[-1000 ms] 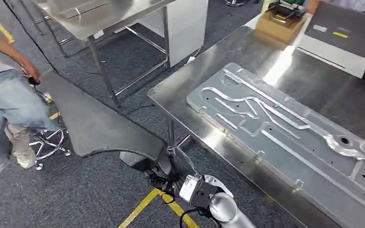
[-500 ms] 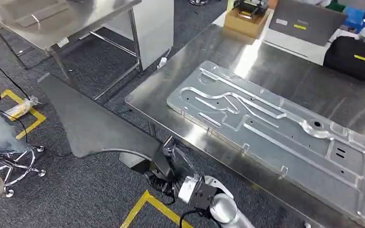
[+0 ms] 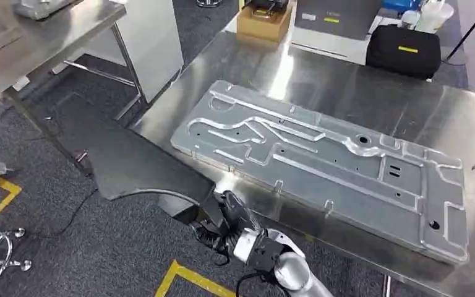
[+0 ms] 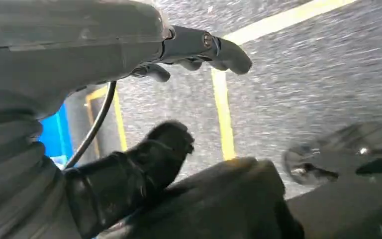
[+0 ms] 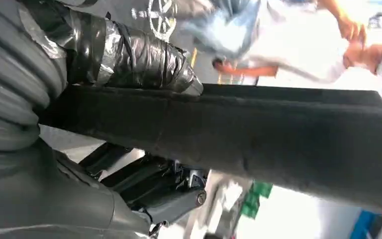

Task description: Take the parts from the cabinet and place them on the table.

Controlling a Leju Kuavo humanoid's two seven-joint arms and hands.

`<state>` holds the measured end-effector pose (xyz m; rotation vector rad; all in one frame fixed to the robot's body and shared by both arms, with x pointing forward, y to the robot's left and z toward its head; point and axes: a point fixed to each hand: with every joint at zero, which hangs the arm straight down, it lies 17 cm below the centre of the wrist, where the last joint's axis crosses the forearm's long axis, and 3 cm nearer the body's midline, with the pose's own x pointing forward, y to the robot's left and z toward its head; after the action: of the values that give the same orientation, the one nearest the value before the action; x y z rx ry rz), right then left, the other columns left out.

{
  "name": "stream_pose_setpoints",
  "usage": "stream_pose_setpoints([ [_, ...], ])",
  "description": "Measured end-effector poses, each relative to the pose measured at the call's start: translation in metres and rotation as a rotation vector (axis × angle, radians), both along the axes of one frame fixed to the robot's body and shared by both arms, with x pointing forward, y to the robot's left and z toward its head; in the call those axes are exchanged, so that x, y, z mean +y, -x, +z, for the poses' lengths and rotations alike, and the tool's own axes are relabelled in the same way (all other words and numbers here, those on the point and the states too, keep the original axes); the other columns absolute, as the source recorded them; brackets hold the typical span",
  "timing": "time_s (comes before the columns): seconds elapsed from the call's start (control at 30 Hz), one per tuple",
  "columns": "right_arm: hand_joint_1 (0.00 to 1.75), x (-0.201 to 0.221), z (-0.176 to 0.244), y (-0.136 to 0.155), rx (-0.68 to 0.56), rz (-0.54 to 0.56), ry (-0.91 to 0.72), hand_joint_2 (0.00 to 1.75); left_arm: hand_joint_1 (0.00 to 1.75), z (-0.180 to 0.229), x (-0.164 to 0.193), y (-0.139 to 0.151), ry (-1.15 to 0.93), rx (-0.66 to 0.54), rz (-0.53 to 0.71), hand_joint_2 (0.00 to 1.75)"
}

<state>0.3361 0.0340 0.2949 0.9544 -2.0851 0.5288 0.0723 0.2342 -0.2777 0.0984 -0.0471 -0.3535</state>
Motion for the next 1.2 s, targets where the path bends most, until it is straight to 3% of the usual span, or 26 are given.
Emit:
stream_pose_setpoints([
  [0.37, 1.59, -0.001, 0.006, -0.017, -0.002, -0.032, 0.019, 1.75, 0.0, 0.001, 0.001, -0.004, 0.0, -0.004, -0.015, 1.75],
  [0.83, 1.59, -0.021, 0.064, -0.071, -0.006, -0.129, -0.062, 1.75, 0.0, 0.002, -0.003, -0.009, 0.008, -0.005, -0.036, 1.75],
  [1.03, 1.59, -0.047, 0.106, -0.103, -0.018, -0.299, -0.142, 1.75, 0.0, 0.002, -0.002, -0.012, 0.004, -0.01, -0.046, 1.75],
  [1.2, 1.59, -0.064, 0.14, -0.131, -0.124, -0.546, -0.078, 1.75, 0.0, 0.002, -0.001, -0.01, -0.002, 0.002, -0.07, 1.75],
])
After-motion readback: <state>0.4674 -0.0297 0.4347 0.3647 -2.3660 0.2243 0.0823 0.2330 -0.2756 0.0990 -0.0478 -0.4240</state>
